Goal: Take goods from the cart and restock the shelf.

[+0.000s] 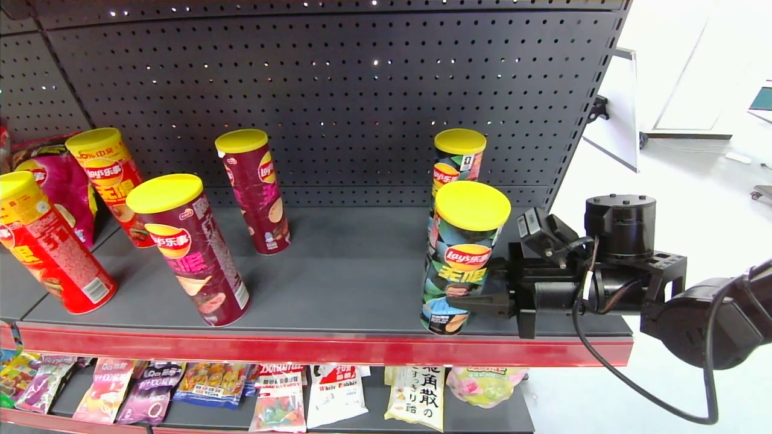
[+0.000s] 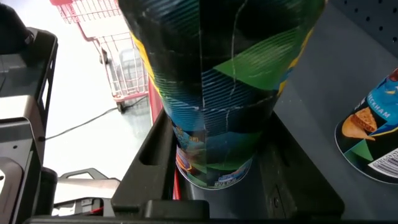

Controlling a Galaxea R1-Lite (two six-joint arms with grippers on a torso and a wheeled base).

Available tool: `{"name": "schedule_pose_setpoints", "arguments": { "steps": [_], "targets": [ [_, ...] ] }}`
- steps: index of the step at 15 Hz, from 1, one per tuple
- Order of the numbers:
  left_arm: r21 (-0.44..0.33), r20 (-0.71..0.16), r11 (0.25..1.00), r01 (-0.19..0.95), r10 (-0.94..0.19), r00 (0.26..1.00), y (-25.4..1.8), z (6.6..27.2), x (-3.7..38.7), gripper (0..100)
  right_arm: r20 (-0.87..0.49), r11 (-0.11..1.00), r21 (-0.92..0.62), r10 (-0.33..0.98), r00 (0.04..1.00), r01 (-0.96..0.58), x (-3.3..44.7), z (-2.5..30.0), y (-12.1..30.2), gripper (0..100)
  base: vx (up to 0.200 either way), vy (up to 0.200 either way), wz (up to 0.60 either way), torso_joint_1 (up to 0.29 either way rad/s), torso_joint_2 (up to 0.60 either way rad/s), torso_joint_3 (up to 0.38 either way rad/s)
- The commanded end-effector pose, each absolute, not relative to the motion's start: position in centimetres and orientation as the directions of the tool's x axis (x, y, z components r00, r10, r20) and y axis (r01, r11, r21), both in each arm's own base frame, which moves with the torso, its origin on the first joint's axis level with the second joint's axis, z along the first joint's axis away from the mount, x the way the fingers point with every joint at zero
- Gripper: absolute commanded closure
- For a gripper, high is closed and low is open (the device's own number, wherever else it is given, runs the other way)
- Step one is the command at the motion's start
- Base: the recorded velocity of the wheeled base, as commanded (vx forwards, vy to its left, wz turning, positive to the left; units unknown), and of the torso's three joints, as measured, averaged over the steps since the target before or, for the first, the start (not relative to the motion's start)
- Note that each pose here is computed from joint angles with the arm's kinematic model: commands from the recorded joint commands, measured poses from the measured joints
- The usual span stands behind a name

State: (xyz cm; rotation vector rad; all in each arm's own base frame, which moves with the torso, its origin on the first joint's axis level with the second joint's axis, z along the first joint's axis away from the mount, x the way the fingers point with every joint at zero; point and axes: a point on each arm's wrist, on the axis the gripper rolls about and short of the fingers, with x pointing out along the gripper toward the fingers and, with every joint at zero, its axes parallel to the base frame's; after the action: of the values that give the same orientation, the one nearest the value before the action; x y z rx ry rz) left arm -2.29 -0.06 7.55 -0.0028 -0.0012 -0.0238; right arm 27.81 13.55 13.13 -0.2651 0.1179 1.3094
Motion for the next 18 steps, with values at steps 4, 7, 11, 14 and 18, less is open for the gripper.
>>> {"name": "schedule_pose_setpoints", "arguments": {
  "steps": [4, 7, 11, 14, 18],
  "targets": [
    [-0.003, 0.0, 1.0, 0.023, -0.023, 1.0, -0.1, 7.5, -2.3, 0, -0.242, 0.232, -0.119, 0.936, 0.254, -0.966, 27.8, 13.0, 13.6, 100, 0.0, 0.0, 0.0, 0.0, 0.0, 0.0],
    [-0.003, 0.0, 1.0, 0.023, -0.023, 1.0, -0.1, 7.5, -2.3, 0, -0.244, 0.233, -0.12, 0.935, 0.257, -0.965, 27.8, 12.9, 13.7, 0, 0.0, 0.0, 0.0, 0.0, 0.0, 0.0],
    [-0.003, 0.0, 1.0, 0.023, -0.023, 1.0, -0.1, 7.5, -2.3, 0, -0.241, 0.239, -0.128, 0.934, 0.264, -0.963, 27.8, 13.1, 13.6, 0, 0.0, 0.0, 0.0, 0.0, 0.0, 0.0],
    [-0.003, 0.0, 1.0, 0.025, -0.025, 1.0, -0.1, 7.5, -2.3, 0, -0.251, 0.285, -0.117, 0.918, 0.306, -0.951, 26.9, 13.2, 12.3, 0, 0.0, 0.0, 0.0, 0.0, 0.0, 0.0],
    [-0.003, 0.0, 1.0, 0.023, -0.023, 1.0, -0.1, 7.5, -2.3, 0, -0.275, 0.358, -0.093, 0.888, 0.37, -0.929, 25.2, 13.1, 10.4, 0, 0.0, 0.0, 0.0, 0.0, 0.0, 0.0]
  ]
}}
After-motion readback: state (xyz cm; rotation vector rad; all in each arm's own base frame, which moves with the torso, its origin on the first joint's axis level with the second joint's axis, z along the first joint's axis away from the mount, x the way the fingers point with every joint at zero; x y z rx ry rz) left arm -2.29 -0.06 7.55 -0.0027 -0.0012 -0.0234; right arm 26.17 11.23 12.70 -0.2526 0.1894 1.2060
